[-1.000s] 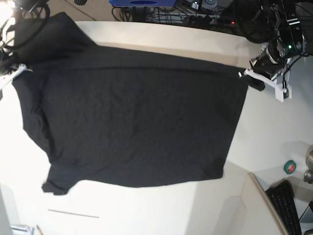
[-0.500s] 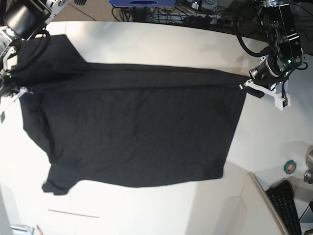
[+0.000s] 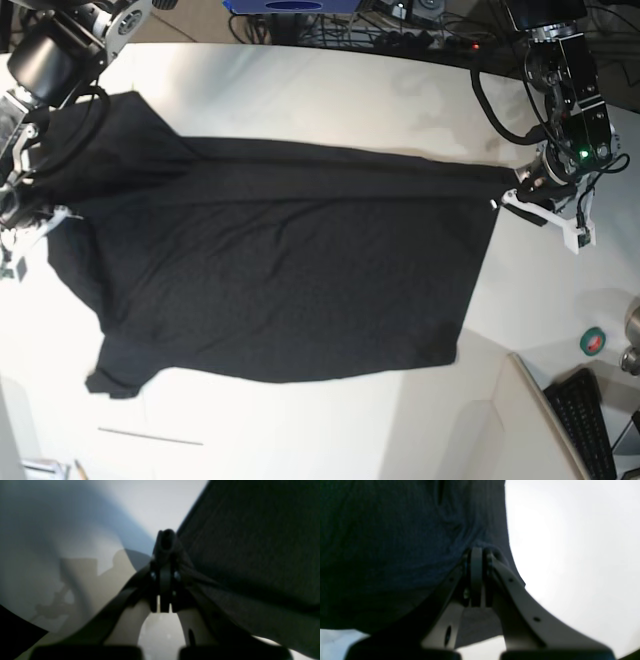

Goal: Layout the t-shirt on the table in an organized manner, then fold the t-shirt properly
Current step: 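Fold the held t-shirt edge over onto the shirt body with both grippers, then open both grippers and regrasp the folded edge of the t-shirt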

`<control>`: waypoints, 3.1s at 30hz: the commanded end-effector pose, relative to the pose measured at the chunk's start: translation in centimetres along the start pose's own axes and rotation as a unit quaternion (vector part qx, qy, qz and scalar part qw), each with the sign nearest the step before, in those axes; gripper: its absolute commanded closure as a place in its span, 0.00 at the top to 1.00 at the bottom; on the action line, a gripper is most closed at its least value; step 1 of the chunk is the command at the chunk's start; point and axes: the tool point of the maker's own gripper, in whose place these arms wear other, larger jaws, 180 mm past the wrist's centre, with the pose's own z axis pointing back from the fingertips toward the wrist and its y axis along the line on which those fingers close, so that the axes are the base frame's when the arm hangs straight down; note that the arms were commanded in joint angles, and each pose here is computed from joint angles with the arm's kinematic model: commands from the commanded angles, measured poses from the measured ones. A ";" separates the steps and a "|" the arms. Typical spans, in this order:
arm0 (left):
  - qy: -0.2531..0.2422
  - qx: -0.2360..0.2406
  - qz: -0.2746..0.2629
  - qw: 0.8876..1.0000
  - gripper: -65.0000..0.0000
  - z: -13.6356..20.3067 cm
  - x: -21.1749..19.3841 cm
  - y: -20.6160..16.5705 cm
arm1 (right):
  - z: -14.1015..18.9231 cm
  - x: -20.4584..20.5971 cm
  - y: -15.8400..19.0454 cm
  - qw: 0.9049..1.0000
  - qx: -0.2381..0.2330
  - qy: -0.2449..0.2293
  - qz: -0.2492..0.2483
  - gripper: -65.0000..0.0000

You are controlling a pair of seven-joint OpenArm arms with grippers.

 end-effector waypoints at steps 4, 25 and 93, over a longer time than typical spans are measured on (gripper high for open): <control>-0.011 0.002 0.002 1.000 0.00 -0.5 1.3 0.1 | -0.3 2.1 -0.5 1.000 0.002 -0.030 -0.003 0.00; 0.004 -0.007 0.032 0.999 0.00 -2.9 2.4 -0.5 | -2.7 4.2 1.4 0.996 0.045 -0.075 -0.028 0.09; -0.030 -0.031 0.002 0.999 0.00 1.2 -6.2 8.2 | 2.4 -4.6 -2.4 1.000 0.008 0.011 -0.025 0.00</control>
